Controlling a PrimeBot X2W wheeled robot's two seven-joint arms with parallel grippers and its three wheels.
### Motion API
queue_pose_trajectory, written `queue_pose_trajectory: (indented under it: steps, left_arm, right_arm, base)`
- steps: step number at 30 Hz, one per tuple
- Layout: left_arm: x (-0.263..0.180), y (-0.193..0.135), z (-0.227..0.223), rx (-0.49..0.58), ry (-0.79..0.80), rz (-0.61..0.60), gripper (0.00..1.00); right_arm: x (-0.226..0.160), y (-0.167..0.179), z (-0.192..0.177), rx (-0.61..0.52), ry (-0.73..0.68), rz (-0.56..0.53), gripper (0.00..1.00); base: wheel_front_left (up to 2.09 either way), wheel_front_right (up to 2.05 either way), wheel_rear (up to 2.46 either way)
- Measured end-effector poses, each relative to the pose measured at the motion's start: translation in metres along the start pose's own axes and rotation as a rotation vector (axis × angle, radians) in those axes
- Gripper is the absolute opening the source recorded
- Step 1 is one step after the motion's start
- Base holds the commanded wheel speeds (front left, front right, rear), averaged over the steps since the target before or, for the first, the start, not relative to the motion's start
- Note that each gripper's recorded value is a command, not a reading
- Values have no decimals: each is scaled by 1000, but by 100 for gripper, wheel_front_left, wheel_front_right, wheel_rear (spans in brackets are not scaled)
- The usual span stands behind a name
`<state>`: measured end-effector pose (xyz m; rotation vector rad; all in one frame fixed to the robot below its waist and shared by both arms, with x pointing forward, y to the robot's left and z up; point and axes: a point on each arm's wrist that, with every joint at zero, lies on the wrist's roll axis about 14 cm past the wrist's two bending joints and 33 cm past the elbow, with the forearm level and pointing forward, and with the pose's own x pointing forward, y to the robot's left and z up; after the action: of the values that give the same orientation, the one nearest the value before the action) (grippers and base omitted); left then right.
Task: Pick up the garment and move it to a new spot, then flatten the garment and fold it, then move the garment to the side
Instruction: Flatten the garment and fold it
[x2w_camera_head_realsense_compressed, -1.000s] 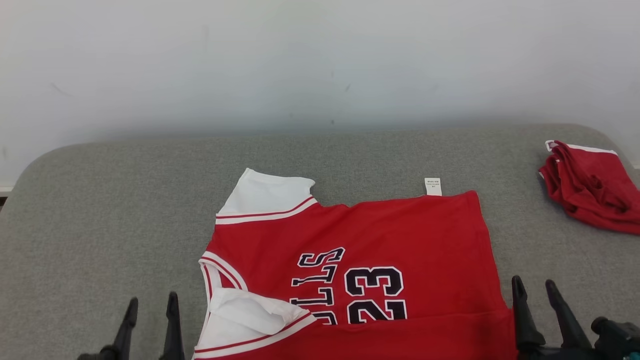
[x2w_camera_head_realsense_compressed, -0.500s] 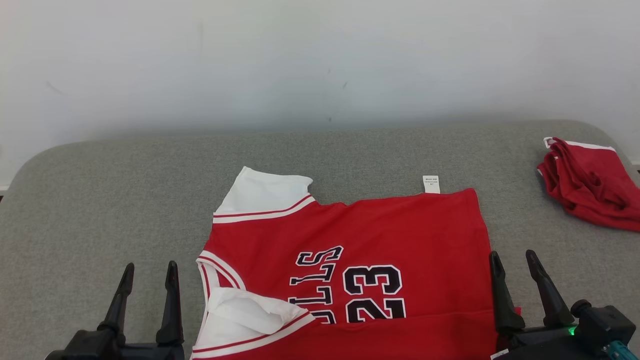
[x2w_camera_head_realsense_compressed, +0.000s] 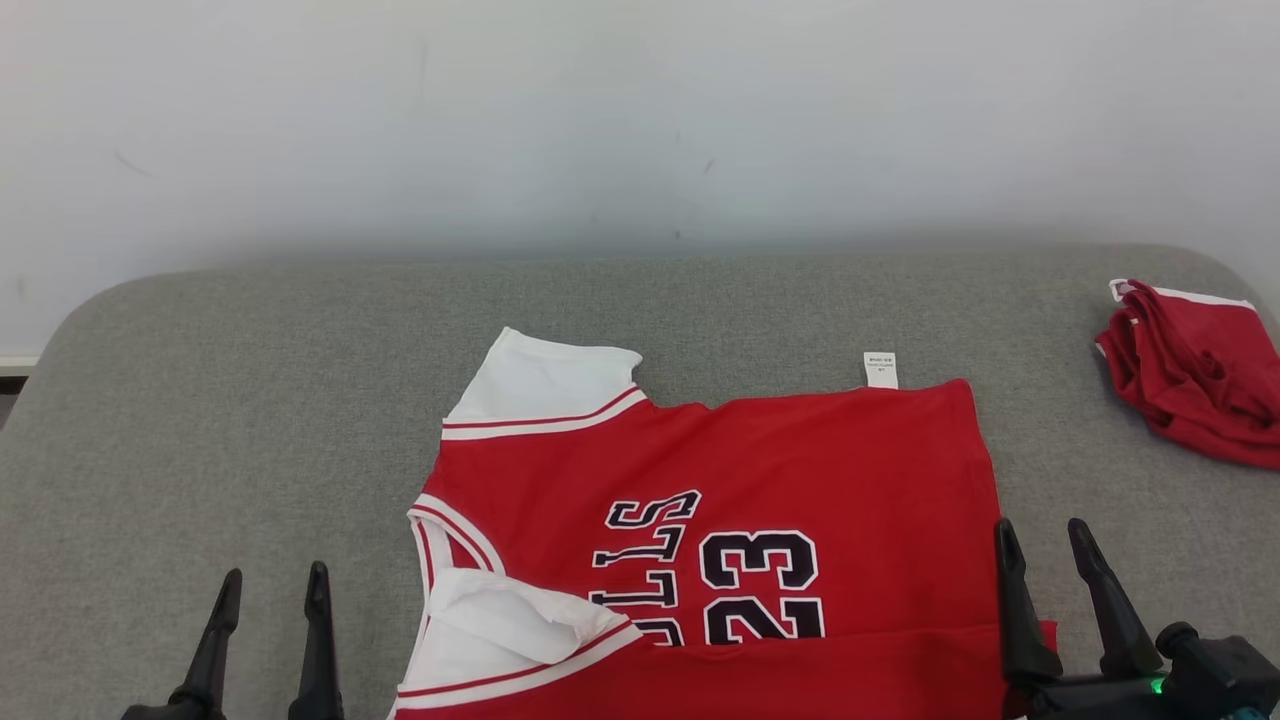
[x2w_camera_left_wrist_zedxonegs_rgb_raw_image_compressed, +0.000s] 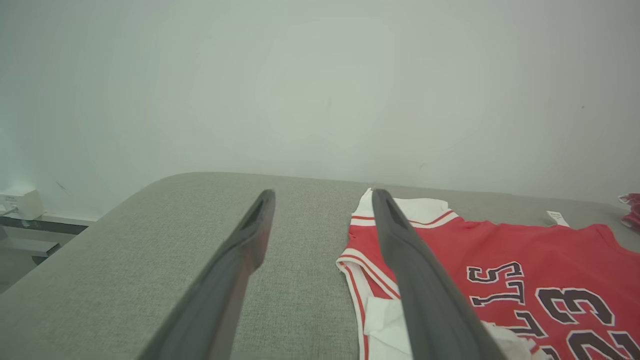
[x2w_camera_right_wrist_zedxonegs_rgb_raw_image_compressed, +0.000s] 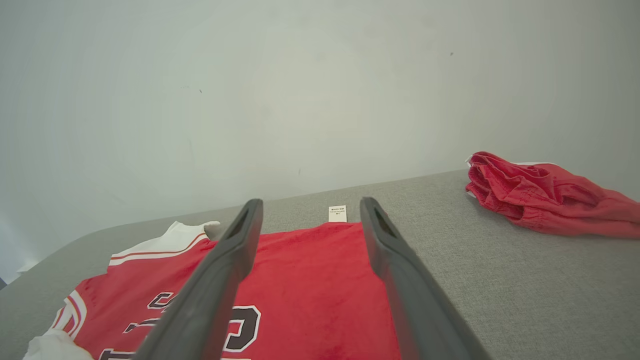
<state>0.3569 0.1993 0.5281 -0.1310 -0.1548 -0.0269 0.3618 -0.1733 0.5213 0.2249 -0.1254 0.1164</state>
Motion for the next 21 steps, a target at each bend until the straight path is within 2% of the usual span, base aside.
queue_pose_trajectory:
  steps: [12, 16, 21]
  left_arm:
    - [-2, -2, -11, 17, 35, -5, 100]
    - [22, -5, -3, 52, 11, -52, 100]
    - [66, -18, 9, 89, -7, -162, 100]
  right_arm:
    - [-2, -9, -5, -6, 18, -29, 100]
    - [9, -24, -10, -32, 44, -42, 100]
    - [42, -42, -16, -36, 126, -58, 100]
  base:
    - [0, 0, 0]
    - [0, 0, 0]
    - [0, 0, 0]
